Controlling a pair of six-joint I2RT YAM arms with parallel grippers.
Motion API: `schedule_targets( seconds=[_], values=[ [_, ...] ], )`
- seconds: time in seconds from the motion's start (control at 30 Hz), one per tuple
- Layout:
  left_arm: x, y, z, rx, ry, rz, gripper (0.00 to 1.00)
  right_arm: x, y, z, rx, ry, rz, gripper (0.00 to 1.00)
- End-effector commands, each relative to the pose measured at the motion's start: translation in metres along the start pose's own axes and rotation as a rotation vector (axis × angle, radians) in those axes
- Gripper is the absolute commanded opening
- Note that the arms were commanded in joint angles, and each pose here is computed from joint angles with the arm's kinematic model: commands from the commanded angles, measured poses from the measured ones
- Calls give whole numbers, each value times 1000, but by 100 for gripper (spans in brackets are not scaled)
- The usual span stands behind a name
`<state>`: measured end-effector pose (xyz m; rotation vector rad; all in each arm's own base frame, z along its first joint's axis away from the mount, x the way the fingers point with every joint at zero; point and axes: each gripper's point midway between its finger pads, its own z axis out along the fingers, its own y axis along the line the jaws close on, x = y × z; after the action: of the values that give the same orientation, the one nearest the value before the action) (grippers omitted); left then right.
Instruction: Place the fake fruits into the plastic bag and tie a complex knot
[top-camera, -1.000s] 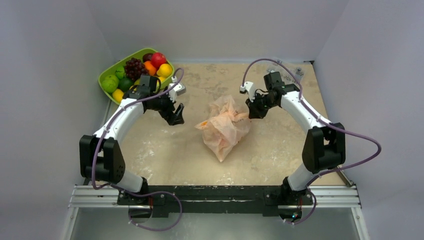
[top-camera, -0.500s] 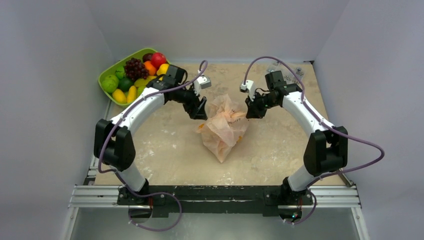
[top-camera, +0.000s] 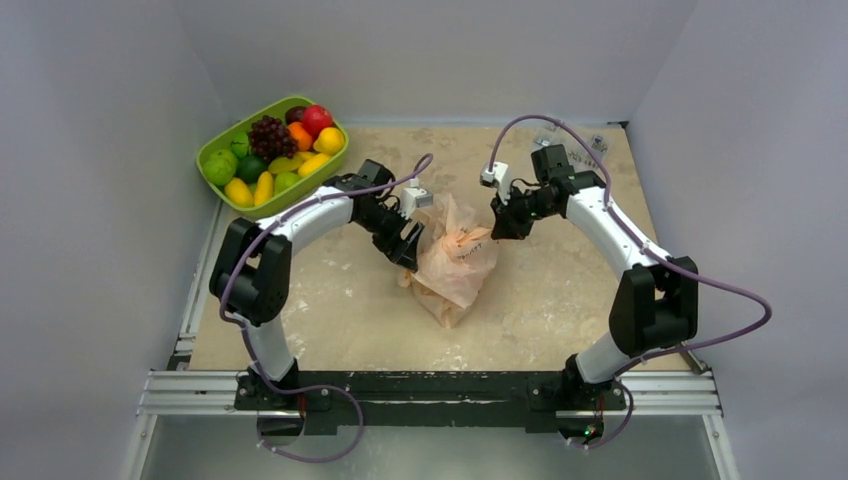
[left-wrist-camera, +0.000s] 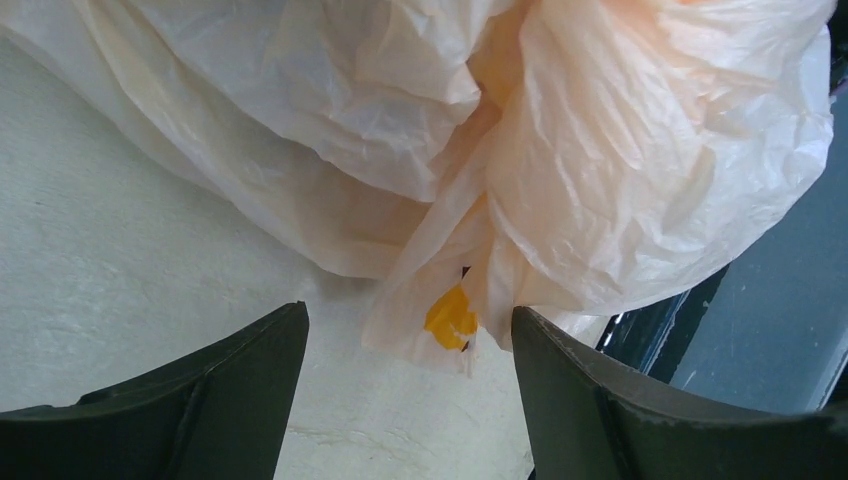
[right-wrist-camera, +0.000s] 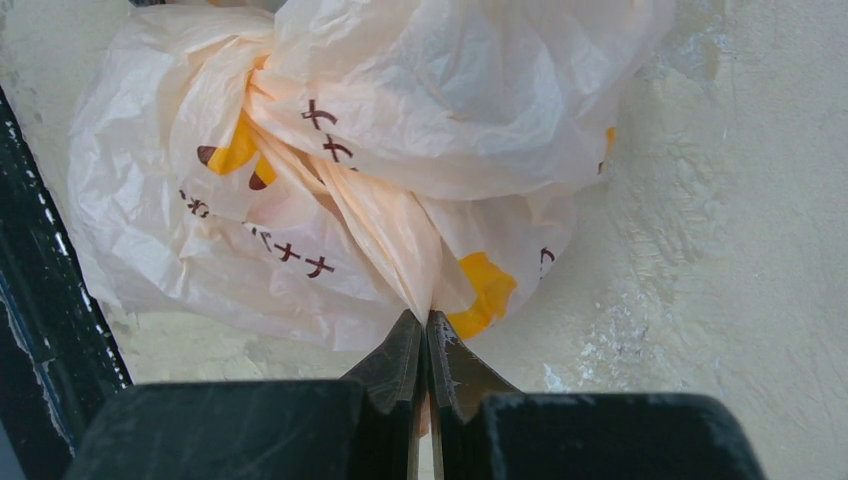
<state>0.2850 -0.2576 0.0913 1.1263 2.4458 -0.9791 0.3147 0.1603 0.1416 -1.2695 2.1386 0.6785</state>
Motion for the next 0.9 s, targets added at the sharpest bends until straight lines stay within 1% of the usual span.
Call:
schedule_targets(
  seconds=[0.0,0.07,0.1,0.2,0.27,0.3,0.4,0.5,0.63,0.77,0.83,0.87],
  values=[
    [12,-13,0,51,2,-26,73,-10,2,-6,14,-37,-19,0],
    [15,-28,-5,133,-16,-47,74,-8,2,-5,11,-34,-24,0],
    [13,-32,-12,163,-54,-69,73,-6,1,-5,15,-31,-29,0],
    [-1,-28,-38,195,-223,-72,71,0,2,-4,17,-17,-36,0],
    [-6,-25,-53,195,-291,-52,72,2,4,-3,9,-17,-37,0],
    [-6,-23,-57,189,-305,-42,74,2,5,-3,5,-19,-42,0],
    [-1,-22,-57,186,-288,28,76,1,4,-1,-3,-23,-46,0],
    [-1,-20,-46,176,-242,40,76,-1,4,-1,-10,-26,-50,0],
    [1,-27,-23,185,-153,55,74,-3,5,-1,-19,-29,-51,0],
    [10,-25,-4,186,-95,1,67,-4,5,-2,-17,-29,-52,0],
    [14,-28,0,206,-85,-6,60,-4,5,-2,-17,-30,-51,0],
    [16,-31,0,229,-84,-1,59,-3,6,-2,-19,-29,-49,0]
  ],
)
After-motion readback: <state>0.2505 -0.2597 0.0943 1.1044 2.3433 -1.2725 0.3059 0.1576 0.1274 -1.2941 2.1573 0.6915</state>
